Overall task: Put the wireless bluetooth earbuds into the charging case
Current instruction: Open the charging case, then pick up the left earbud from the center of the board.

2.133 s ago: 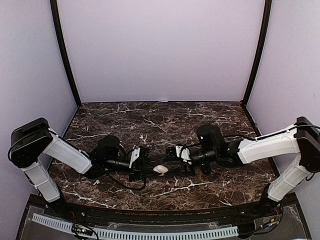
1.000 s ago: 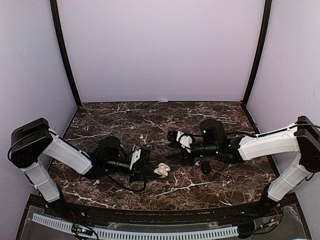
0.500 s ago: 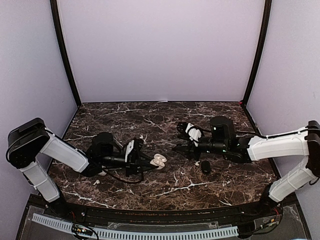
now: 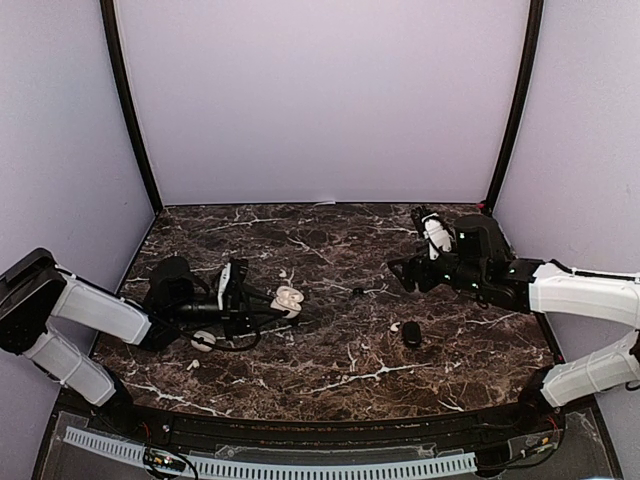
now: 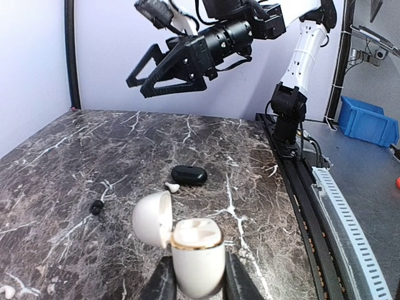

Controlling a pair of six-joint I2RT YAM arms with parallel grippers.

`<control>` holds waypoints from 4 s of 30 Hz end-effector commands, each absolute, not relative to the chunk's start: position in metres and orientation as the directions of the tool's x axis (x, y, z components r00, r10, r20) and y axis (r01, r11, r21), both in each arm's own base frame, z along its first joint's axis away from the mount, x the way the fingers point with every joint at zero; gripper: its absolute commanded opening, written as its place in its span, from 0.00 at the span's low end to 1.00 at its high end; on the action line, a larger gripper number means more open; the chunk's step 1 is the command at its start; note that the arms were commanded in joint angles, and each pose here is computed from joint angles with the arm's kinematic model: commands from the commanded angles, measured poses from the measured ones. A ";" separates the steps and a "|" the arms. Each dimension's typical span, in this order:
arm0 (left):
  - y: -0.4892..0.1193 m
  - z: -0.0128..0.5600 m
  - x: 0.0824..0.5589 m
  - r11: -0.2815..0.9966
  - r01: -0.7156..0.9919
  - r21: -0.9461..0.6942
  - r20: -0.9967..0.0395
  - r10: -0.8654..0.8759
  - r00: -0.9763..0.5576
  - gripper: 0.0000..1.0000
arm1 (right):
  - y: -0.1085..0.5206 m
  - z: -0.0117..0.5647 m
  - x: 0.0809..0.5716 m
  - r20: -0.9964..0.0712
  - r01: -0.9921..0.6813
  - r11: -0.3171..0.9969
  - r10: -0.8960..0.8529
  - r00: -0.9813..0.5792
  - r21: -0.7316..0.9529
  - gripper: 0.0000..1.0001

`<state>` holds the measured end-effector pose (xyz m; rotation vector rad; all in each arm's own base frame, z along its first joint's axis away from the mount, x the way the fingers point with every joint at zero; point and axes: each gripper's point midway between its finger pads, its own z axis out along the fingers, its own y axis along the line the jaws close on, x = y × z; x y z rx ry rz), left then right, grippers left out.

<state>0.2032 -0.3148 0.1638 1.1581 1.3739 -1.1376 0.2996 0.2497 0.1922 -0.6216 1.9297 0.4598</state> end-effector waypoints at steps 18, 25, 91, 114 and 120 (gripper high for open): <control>-0.278 0.180 0.233 0.312 0.946 -0.086 -0.996 -0.004 -0.089 0.18 | 0.226 0.128 0.283 -0.616 -0.446 0.884 -0.275 -0.738 0.141 0.62; -0.281 0.177 0.226 0.269 0.962 -0.055 -0.998 0.014 -0.061 0.18 | 0.241 0.113 0.253 -0.505 -0.461 0.876 -0.337 -0.795 0.141 0.58; -0.290 0.176 0.228 0.218 0.973 -0.069 -0.997 0.014 -0.074 0.18 | 0.202 0.047 0.239 -0.396 -0.269 0.962 -0.228 -0.890 0.051 0.50; -0.283 0.168 0.223 0.244 0.968 -0.054 -0.997 0.045 -0.067 0.19 | 0.218 0.061 0.268 -0.462 -0.315 0.947 -0.254 -0.850 0.058 0.50; -0.281 0.166 0.223 0.254 0.966 -0.050 -0.996 0.058 -0.067 0.19 | 0.249 0.082 0.257 -0.510 -0.530 0.836 -0.398 -0.763 0.142 0.50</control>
